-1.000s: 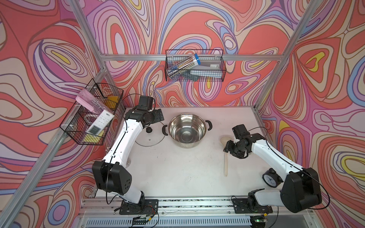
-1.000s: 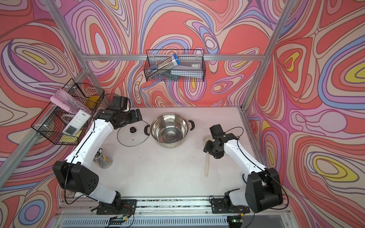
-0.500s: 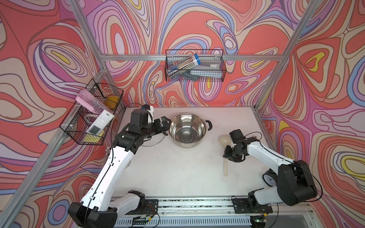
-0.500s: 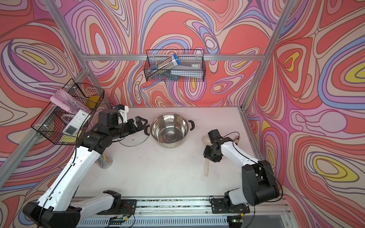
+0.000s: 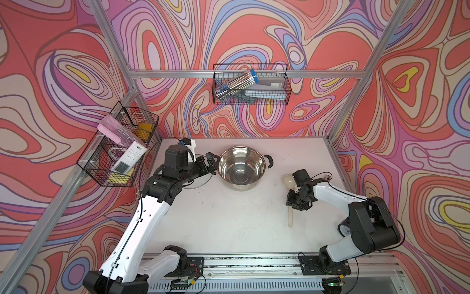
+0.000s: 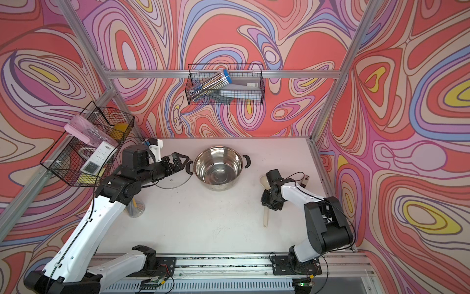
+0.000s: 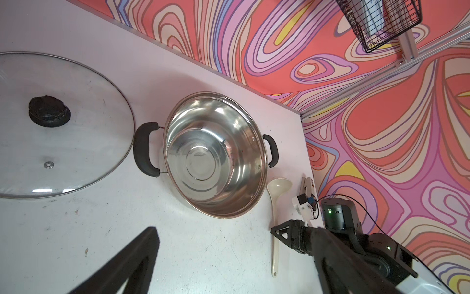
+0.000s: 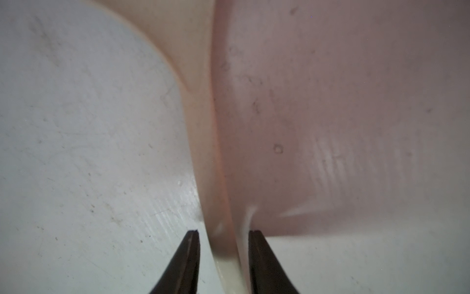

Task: Stir the soup with a spoon
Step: Pick up the spoon from the center of the board.

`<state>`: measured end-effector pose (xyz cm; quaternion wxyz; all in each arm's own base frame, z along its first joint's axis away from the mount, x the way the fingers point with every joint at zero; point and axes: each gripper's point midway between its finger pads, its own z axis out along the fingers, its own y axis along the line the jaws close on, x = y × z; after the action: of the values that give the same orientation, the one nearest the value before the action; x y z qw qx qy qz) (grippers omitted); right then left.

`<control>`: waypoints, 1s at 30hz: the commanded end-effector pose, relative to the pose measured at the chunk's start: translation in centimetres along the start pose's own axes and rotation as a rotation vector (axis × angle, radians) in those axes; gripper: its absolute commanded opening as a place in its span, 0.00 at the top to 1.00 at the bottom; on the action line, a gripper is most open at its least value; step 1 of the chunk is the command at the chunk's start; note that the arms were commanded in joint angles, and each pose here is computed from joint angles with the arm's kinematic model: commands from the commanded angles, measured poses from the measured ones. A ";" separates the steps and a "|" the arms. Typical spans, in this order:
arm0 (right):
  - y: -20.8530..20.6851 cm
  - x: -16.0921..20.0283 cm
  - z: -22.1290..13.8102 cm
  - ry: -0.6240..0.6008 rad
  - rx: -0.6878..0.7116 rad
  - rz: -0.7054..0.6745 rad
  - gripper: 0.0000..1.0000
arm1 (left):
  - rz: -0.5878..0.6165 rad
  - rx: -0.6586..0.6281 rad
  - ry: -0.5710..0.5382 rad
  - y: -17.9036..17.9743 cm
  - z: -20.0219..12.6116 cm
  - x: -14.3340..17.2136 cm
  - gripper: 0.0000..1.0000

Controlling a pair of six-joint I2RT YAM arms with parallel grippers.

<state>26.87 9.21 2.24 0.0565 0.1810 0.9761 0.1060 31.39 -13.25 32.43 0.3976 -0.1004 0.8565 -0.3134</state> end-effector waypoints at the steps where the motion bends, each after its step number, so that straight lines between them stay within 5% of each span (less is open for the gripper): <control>1: -0.2 0.0 1.0 0.002 0.010 -0.002 0.67 | -0.012 0.042 -0.006 -0.8 0.7 -0.4 0.03; 13: 0.3 -0.9 0.4 -0.030 0.001 0.016 1.00 | -0.056 0.139 -0.016 -2.6 1.2 -1.0 0.01; 18: 1.6 -2.3 -2.1 -0.084 -0.025 0.007 1.00 | -0.110 0.210 -0.022 -3.4 1.4 -1.0 0.01; 25: 6.4 -6.6 -12.0 -0.301 -0.180 -0.027 1.00 | -0.230 0.368 -0.035 -6.1 1.7 -1.9 0.01; 30: 13.4 -8.9 -20.7 -0.409 -0.502 -0.054 1.00 | -0.300 0.512 -0.019 -8.4 2.5 -2.2 0.01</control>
<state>35.68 12.08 21.30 0.2714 0.1646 0.9208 0.2265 33.86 -18.33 35.81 0.3735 -0.1400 0.7601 -0.5130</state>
